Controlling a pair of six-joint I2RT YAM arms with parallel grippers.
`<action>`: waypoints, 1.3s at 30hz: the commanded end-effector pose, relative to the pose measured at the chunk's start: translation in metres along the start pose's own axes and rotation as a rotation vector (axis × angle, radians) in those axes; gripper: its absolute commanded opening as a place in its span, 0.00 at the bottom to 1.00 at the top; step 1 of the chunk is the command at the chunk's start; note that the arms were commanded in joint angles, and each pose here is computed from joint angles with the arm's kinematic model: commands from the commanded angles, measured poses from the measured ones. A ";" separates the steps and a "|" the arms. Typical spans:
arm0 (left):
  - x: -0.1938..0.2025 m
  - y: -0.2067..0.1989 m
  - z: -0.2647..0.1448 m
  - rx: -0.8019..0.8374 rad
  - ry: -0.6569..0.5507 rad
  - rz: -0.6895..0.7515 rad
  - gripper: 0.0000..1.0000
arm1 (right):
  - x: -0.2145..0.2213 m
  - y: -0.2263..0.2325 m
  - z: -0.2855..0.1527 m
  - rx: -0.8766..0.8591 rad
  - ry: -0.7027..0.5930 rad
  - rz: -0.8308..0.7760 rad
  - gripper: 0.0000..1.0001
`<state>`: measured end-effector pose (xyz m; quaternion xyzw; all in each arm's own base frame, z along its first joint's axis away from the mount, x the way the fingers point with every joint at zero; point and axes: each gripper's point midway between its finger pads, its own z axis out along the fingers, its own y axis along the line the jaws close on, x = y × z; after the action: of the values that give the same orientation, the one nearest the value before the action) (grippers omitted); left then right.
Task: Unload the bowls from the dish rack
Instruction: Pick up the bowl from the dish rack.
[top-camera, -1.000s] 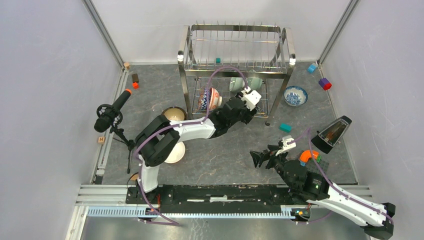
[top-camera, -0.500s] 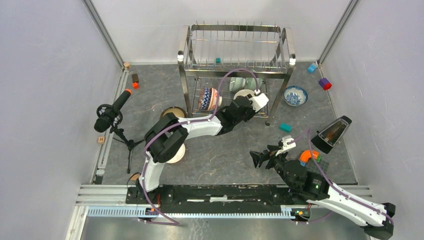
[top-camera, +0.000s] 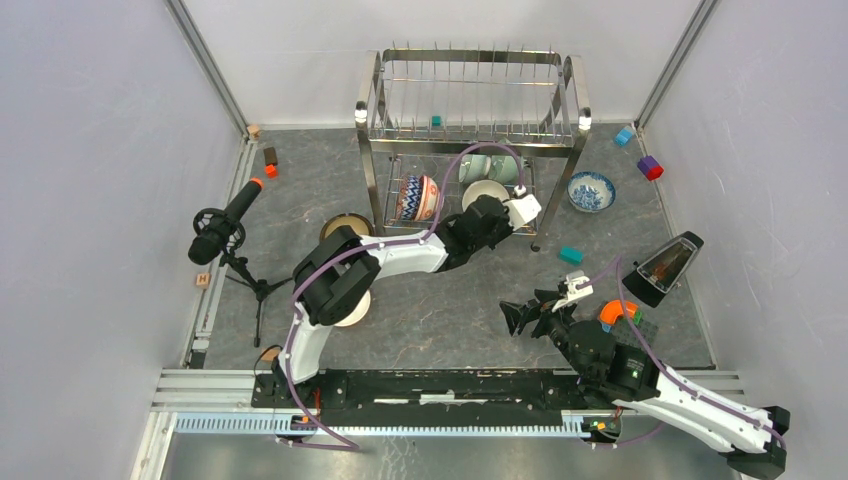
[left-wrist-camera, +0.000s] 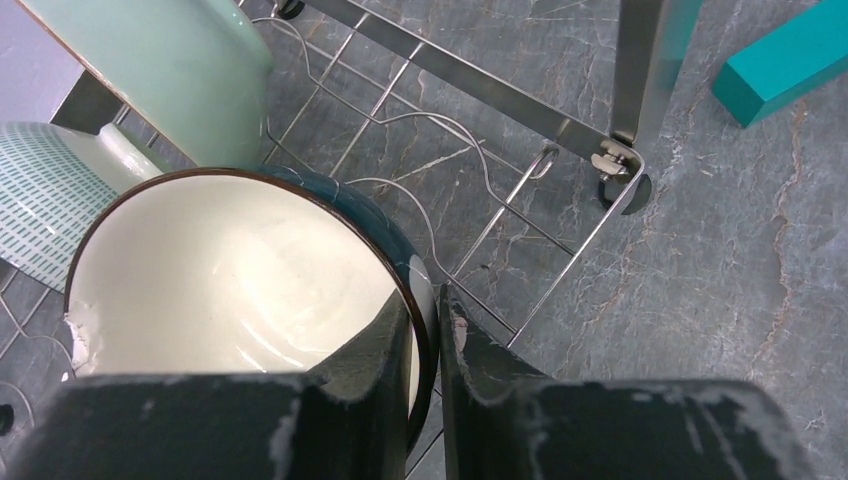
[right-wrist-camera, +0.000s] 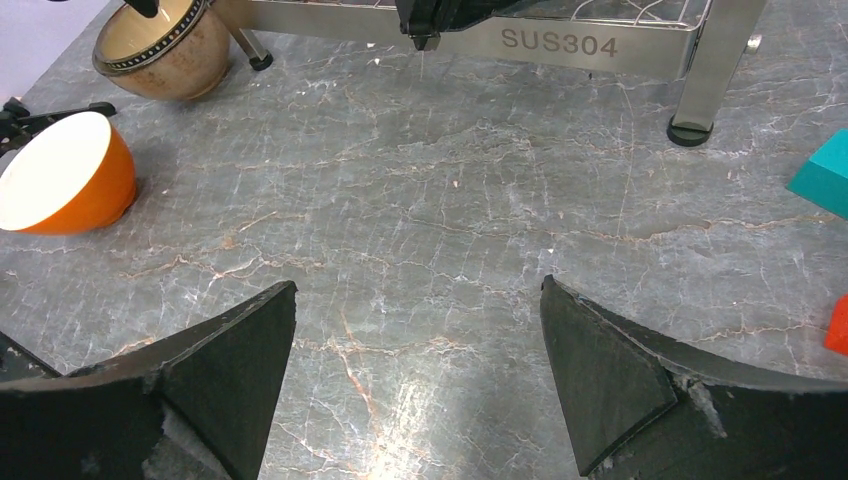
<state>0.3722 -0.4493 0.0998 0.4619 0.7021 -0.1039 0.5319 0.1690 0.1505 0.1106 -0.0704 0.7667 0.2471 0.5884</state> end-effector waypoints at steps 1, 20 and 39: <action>-0.031 0.023 -0.004 -0.102 -0.078 0.055 0.10 | -0.009 0.005 0.000 -0.014 -0.035 0.041 0.96; -0.108 0.073 -0.067 -0.351 -0.373 -0.064 0.02 | -0.018 0.002 -0.002 0.007 -0.052 0.049 0.96; -0.108 0.014 -0.149 -0.274 -0.380 -0.119 0.02 | -0.062 -0.002 -0.017 0.042 -0.120 0.068 0.96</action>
<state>0.3036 -0.4193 0.2014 0.3823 0.6402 -0.0948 0.6595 0.1729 0.1387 0.1424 -0.0359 0.7527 0.2484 0.6087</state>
